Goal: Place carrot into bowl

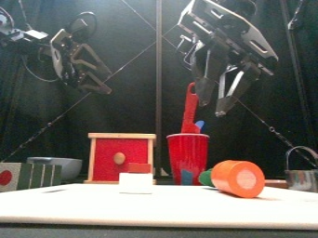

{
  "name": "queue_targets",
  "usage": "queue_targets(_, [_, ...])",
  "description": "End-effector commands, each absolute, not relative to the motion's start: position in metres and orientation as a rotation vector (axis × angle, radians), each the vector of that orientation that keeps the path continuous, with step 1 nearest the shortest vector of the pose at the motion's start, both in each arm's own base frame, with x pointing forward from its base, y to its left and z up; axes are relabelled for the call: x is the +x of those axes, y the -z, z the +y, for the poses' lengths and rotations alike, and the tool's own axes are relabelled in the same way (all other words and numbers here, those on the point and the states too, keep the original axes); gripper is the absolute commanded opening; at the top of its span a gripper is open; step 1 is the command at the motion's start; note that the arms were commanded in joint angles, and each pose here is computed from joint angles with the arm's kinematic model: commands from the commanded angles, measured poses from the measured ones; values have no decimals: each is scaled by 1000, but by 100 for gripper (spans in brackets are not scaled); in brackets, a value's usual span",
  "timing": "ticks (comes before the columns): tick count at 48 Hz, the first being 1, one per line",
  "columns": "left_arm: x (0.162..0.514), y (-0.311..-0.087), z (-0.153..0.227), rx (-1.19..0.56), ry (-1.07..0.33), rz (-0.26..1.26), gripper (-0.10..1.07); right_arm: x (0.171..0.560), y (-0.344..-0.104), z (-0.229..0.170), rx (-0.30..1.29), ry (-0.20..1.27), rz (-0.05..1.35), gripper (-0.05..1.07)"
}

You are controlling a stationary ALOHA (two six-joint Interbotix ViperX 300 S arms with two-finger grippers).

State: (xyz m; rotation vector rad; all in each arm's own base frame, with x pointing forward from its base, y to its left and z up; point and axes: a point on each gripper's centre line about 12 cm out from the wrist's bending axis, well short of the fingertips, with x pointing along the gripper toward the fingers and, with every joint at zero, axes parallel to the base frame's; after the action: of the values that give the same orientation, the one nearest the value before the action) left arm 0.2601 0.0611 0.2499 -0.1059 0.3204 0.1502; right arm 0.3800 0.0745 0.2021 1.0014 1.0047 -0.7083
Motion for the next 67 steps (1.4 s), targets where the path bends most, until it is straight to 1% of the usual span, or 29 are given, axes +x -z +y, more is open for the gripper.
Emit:
queue_targets(1, [269,-264,58,-122,-111,271,99,379,-222,73,1011,680,966,76])
queue_targets(8, [289,-269,44,-246,-46,238,99,362,-243,65,965,686,932,76])
queue_targets(10, [293,-267,43,-284,-52,242,99,354,-247,62,955,686,921,76])
queue_targets(14, [301,-258,42,-347,-91,286,99,343,-249,58,953,687,902,76])
queue_targets(19, [310,-247,43,-373,-162,370,98,335,-245,54,948,671,889,76])
queue_targets(25, [332,-240,36,-379,-230,483,98,326,-239,53,944,658,888,76])
queue_targets(33, [354,-224,25,-346,-334,649,98,312,-241,47,925,640,858,76])
queue_targets(36, [361,-221,21,-373,-378,694,99,306,-243,44,921,634,843,76])
queue_targets(43, [375,-223,8,-508,-401,702,99,289,-246,37,899,617,812,76])
queue_targets(54, [405,-210,-14,-758,-464,727,99,264,-243,18,859,613,750,75])
queue_targets(59, [420,-206,-24,-814,-508,746,99,255,-241,11,835,591,709,75])
queue_targets(67, [437,-201,-40,-840,-594,792,99,247,-234,4,794,544,665,75])
